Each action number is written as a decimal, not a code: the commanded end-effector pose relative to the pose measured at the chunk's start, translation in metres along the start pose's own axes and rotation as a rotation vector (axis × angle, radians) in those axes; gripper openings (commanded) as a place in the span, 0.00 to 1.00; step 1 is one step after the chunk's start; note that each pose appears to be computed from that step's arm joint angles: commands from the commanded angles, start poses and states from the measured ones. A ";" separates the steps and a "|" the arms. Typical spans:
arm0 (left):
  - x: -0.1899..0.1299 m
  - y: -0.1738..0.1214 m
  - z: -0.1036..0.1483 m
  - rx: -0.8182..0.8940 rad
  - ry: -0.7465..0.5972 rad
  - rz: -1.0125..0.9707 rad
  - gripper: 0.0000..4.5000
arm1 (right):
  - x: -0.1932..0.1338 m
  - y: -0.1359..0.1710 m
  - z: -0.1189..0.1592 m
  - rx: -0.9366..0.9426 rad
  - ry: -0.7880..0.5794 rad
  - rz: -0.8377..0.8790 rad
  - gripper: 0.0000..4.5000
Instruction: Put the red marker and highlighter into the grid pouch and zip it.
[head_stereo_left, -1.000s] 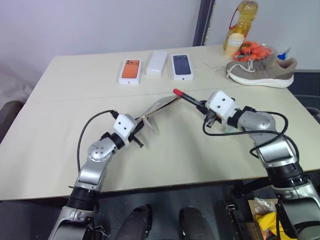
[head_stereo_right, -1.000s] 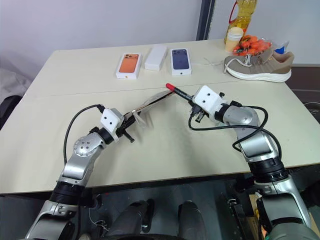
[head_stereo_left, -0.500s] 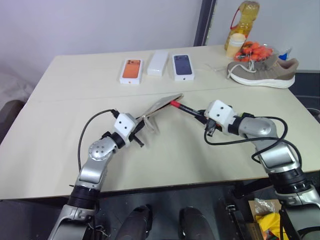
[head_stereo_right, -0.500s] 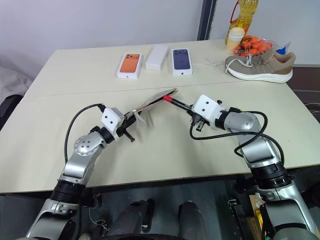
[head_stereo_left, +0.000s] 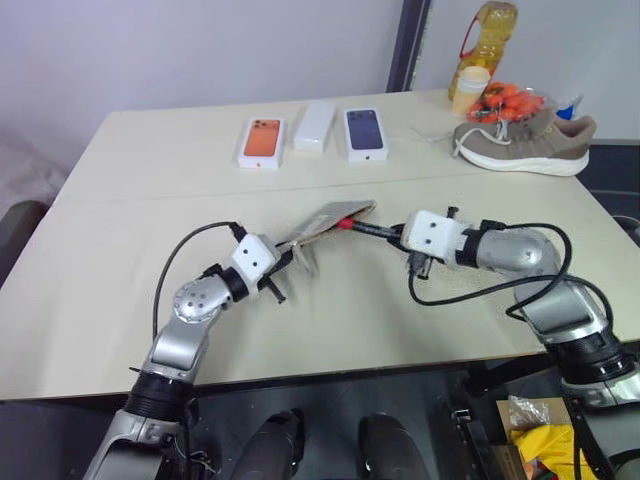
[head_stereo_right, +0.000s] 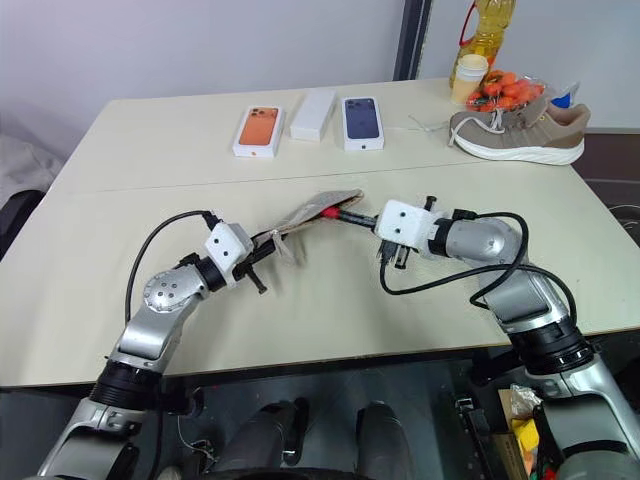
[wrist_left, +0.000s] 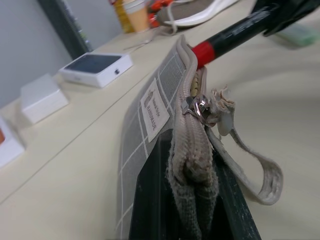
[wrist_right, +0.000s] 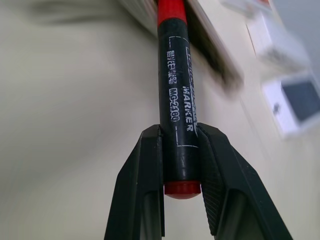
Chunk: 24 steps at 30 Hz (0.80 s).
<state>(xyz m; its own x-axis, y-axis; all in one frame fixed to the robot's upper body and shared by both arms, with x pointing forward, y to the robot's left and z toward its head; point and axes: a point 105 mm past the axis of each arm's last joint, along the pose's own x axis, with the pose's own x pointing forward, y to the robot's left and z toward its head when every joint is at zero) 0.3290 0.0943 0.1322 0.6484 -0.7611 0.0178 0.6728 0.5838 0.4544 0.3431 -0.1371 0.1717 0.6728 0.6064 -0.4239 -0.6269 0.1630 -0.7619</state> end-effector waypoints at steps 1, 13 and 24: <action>-0.001 -0.008 0.016 0.057 -0.048 -0.081 0.00 | 0.002 0.000 0.025 -0.195 -0.042 0.033 0.09; -0.004 -0.005 0.015 0.063 -0.034 -0.119 0.00 | 0.011 -0.010 0.036 -0.239 -0.078 -0.032 0.89; 0.011 0.000 0.011 -0.027 -0.064 0.034 0.00 | -0.035 -0.034 -0.036 0.400 0.047 -0.346 0.99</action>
<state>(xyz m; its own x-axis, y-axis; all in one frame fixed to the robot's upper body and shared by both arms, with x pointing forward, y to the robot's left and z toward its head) 0.3282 0.0820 0.1326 0.6314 -0.7739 0.0504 0.6903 0.5904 0.4181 0.3559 -0.1817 0.1780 0.8381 0.4696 -0.2775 -0.5248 0.5555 -0.6449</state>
